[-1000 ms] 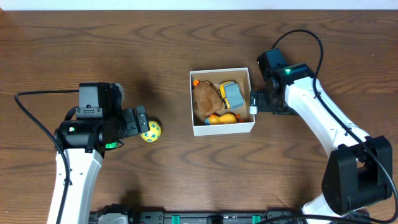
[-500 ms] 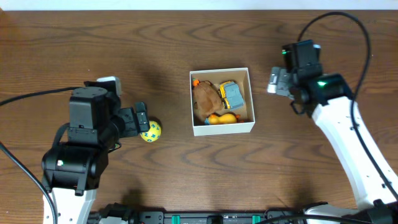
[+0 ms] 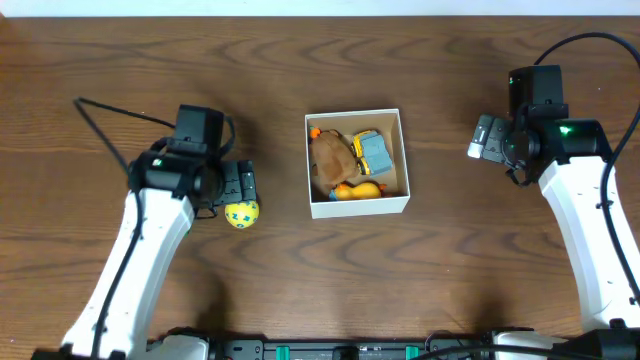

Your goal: Pack container

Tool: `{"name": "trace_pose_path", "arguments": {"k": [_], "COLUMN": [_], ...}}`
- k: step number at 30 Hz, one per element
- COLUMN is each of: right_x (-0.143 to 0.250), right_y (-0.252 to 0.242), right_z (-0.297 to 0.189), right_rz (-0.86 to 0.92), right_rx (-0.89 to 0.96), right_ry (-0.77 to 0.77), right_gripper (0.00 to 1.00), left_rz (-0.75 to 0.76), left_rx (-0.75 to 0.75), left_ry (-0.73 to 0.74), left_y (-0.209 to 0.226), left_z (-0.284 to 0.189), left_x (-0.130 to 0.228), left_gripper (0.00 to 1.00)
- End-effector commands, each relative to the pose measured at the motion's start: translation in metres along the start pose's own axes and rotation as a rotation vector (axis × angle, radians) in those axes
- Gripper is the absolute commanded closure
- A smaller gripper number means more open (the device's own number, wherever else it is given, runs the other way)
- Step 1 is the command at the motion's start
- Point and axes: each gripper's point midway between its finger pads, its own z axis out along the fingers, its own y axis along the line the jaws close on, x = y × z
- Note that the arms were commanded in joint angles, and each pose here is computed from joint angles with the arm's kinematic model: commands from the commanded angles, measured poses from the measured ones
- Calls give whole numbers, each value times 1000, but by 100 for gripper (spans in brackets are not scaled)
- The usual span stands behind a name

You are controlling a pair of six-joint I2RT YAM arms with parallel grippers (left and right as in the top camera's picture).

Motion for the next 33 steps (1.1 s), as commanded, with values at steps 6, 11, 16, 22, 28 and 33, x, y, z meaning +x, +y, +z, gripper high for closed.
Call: {"name": "trace_pose_path", "arguments": {"k": [6,11,16,22,28,33], "right_x": [-3,-3,-4,-5,-4,-4], "right_y": [-13,-13,-13,-13,-13,-13], "right_z": [4,5,5,5,5,5], "right_rz": [18,13,14,13,10,9], "right_rx": [-29,-41,-42,-42,-42,-42], "right_ry": [19,23,18,17,18,18], "right_gripper": [1,1,1,1,2,2], "left_rz": [47,48,67,70,72,73], "left_rx": [-36,-44,-20,5,-14,-20], "left_ry": [154,180,217,291,356,378], "left_y": [-1,-3,-8,-14,-11,-10], "left_z": [46,62,75,92,108,113], "left_x": [15,15,19,30,41,45], "left_gripper": [2,2,2,2,2,11]}}
